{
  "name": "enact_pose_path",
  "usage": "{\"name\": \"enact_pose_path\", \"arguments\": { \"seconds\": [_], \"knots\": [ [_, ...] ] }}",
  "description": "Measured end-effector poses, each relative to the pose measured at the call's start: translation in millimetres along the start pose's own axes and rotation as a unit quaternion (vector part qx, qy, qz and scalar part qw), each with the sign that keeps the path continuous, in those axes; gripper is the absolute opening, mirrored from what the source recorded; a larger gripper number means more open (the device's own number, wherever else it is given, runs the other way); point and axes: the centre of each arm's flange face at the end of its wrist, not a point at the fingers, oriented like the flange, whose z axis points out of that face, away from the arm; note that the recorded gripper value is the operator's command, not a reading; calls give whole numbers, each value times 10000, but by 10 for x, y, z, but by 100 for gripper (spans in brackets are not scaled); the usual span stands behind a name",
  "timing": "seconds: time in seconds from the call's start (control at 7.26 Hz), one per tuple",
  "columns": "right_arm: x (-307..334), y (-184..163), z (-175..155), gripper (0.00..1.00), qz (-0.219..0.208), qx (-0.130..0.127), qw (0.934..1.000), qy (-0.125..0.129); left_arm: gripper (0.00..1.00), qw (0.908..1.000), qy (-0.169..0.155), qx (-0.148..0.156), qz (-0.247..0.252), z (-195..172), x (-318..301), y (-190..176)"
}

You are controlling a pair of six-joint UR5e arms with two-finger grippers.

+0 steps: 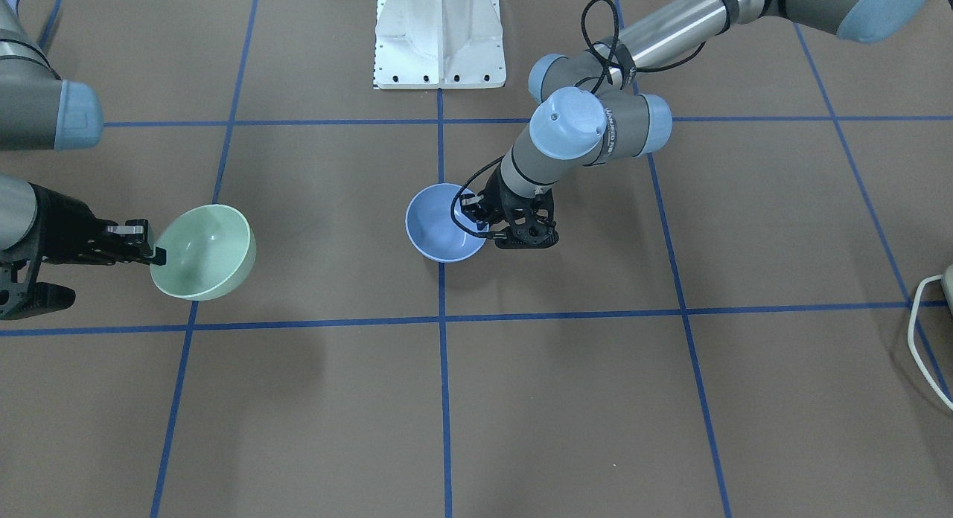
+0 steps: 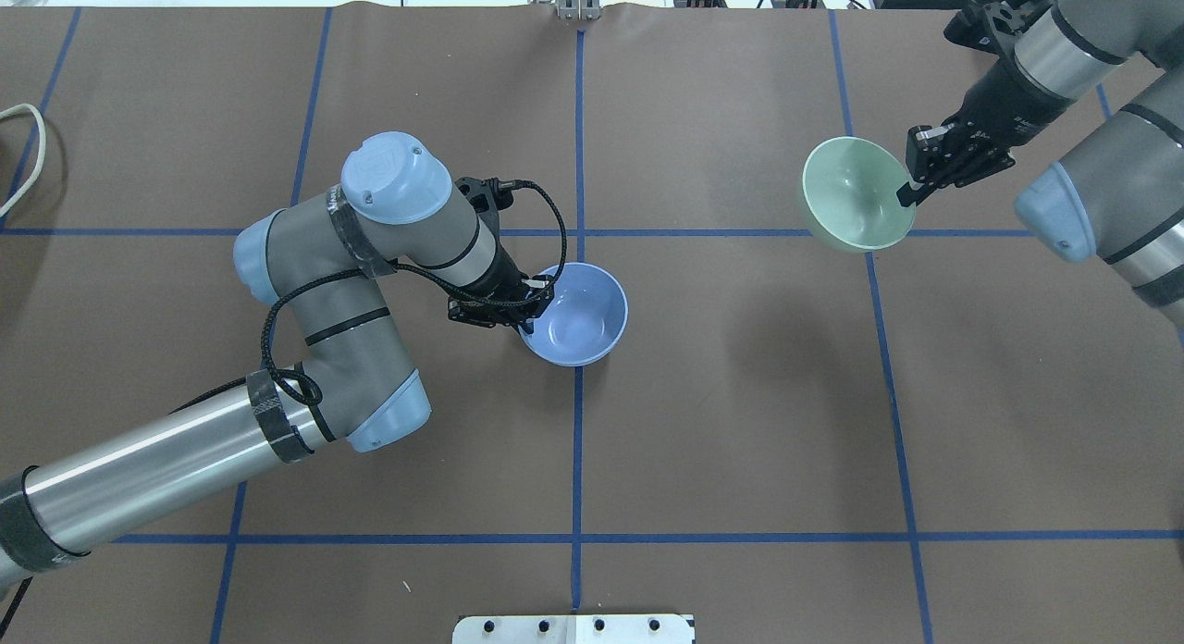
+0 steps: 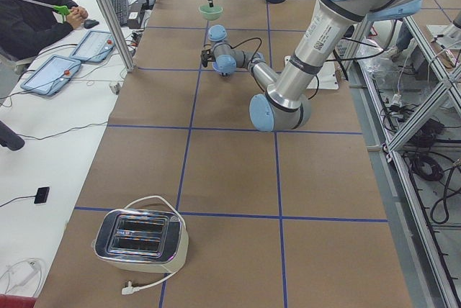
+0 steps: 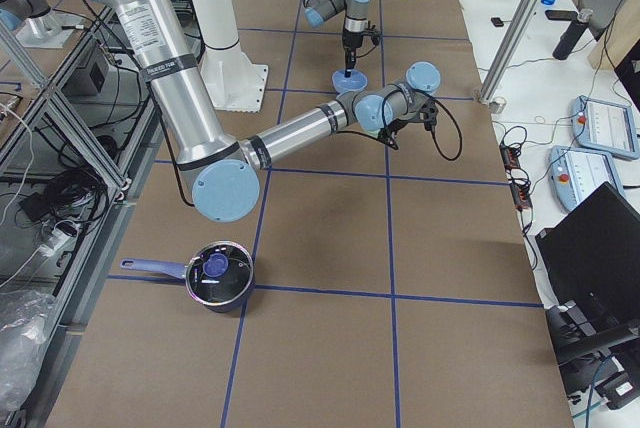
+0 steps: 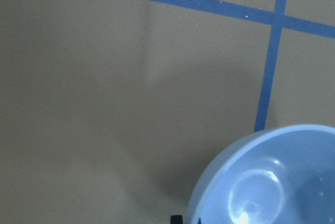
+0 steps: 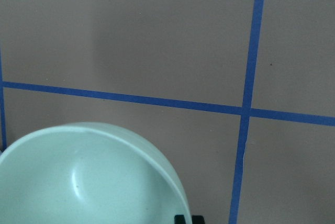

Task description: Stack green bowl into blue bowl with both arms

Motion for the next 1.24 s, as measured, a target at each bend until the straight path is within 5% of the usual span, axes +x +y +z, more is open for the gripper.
{"name": "enact_pose_path", "arguments": {
  "seconds": [0.28,0.41,0.96,1.24],
  "knots": [
    [0,-1,-5,0,1,4,10000,-1,9,10000,-4,4,4,14,9,11],
    [1,-2,-8,0,1,7,10000,-1,95,10000,-2,3,8,17,12,15],
    [-75,-20,-17,0,54,10,10000,-27,98,9999,43,-45,-92,-7,55,77],
    [-396,-54,-8,0,194,4,9998,-105,98,9995,209,-172,-138,-301,-16,-35]
  ]
}}
